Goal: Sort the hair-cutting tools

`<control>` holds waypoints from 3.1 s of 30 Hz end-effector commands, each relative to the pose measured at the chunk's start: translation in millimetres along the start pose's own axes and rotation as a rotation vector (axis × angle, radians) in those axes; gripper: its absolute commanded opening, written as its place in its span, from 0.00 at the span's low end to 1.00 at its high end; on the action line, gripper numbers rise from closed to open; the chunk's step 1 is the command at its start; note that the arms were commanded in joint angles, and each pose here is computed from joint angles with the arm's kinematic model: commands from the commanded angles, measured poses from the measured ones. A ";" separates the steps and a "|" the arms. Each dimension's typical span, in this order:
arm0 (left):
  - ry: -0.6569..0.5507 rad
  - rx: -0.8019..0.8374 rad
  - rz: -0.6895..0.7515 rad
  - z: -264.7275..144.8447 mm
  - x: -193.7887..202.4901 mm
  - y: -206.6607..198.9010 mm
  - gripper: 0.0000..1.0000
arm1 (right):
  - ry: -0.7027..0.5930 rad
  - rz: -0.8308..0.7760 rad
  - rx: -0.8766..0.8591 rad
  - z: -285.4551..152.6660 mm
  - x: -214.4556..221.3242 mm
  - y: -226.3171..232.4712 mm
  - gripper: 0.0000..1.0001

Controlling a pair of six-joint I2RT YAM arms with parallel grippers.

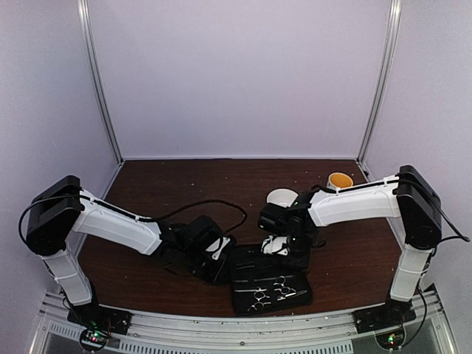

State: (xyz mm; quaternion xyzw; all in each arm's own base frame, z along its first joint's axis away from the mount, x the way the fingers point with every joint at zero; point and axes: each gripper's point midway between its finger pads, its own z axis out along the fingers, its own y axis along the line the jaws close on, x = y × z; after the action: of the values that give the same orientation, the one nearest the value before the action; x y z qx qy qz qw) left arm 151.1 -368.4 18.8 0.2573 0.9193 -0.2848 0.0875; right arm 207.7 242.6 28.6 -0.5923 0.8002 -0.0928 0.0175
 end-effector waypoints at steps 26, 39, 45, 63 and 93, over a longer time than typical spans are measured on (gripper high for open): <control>-0.071 0.086 0.081 -2.1 -21.0 -23.5 0.00 | 0.014 -0.055 -0.124 -10.1 7.7 27.8 0.20; -0.075 0.085 0.074 -2.6 -18.5 -21.8 0.00 | 0.016 -0.042 -0.077 -2.2 1.8 16.6 0.00; -0.072 0.087 0.074 -1.7 -17.0 -21.1 0.00 | 0.034 -0.034 -0.015 -3.5 13.9 2.3 0.00; -0.073 0.090 0.081 -2.6 -18.0 -23.2 0.00 | -0.029 -0.053 0.020 -16.5 17.0 -4.7 0.13; -0.079 0.078 0.094 -5.6 -19.7 -22.8 0.00 | -0.176 -0.120 0.045 -13.2 -6.7 -6.2 0.34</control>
State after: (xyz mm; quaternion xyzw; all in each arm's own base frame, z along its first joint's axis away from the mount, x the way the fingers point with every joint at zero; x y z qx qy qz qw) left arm 153.4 -381.5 28.2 0.2821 0.9010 -0.3119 0.1067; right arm 209.1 257.8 37.4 -0.6470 0.7565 -0.0400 0.0863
